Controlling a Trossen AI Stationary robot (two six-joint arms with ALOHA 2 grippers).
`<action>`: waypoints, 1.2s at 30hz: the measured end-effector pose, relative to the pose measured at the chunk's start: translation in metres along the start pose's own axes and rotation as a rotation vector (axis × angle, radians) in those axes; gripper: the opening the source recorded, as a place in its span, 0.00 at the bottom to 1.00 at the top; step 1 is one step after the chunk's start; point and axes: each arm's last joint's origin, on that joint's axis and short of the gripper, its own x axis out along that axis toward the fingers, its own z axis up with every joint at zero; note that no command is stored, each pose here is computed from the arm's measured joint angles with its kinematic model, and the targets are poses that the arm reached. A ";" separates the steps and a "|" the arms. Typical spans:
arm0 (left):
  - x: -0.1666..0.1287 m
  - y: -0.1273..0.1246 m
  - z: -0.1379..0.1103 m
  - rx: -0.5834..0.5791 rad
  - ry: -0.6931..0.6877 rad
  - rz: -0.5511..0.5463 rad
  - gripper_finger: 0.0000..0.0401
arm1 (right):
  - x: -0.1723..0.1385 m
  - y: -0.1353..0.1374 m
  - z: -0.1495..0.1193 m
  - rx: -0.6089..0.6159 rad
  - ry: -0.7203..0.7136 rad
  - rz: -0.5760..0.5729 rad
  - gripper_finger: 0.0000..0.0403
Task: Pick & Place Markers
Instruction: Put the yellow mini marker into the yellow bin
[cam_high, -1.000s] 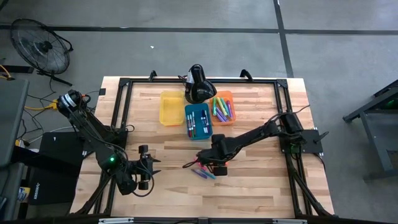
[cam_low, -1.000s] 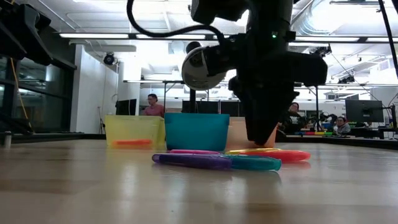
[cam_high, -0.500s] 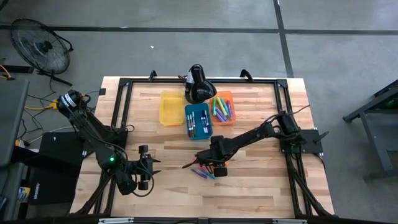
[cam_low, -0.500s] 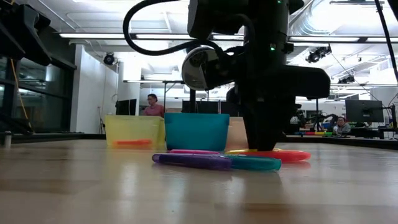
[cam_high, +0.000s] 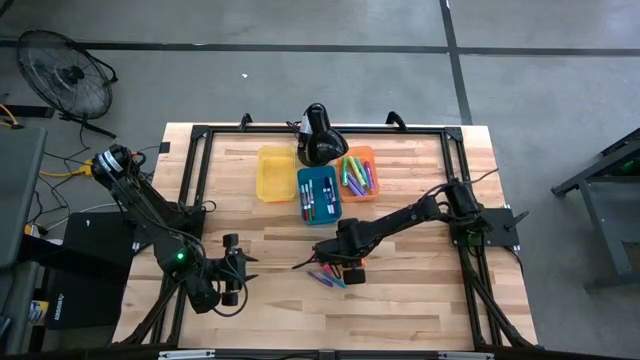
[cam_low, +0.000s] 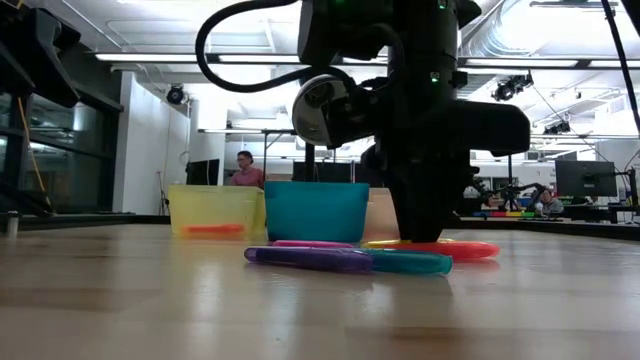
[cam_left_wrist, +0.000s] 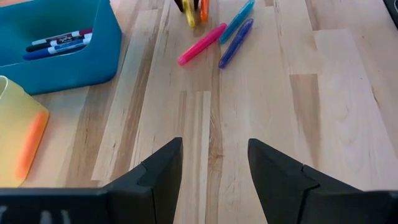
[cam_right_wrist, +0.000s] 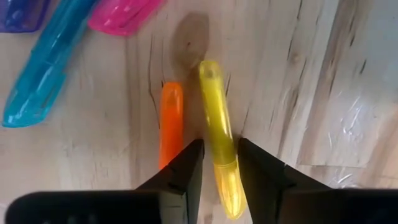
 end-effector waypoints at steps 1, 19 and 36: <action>0.000 0.000 0.000 0.000 0.000 -0.001 0.44 | 0.001 0.000 0.000 -0.001 0.001 0.000 0.21; 0.000 0.000 0.000 -0.003 0.000 -0.001 0.44 | 0.004 0.002 0.005 0.026 -0.060 -0.043 0.08; 0.000 0.000 0.001 -0.004 -0.016 0.016 0.44 | -0.019 0.014 0.011 0.093 -0.272 -0.216 0.07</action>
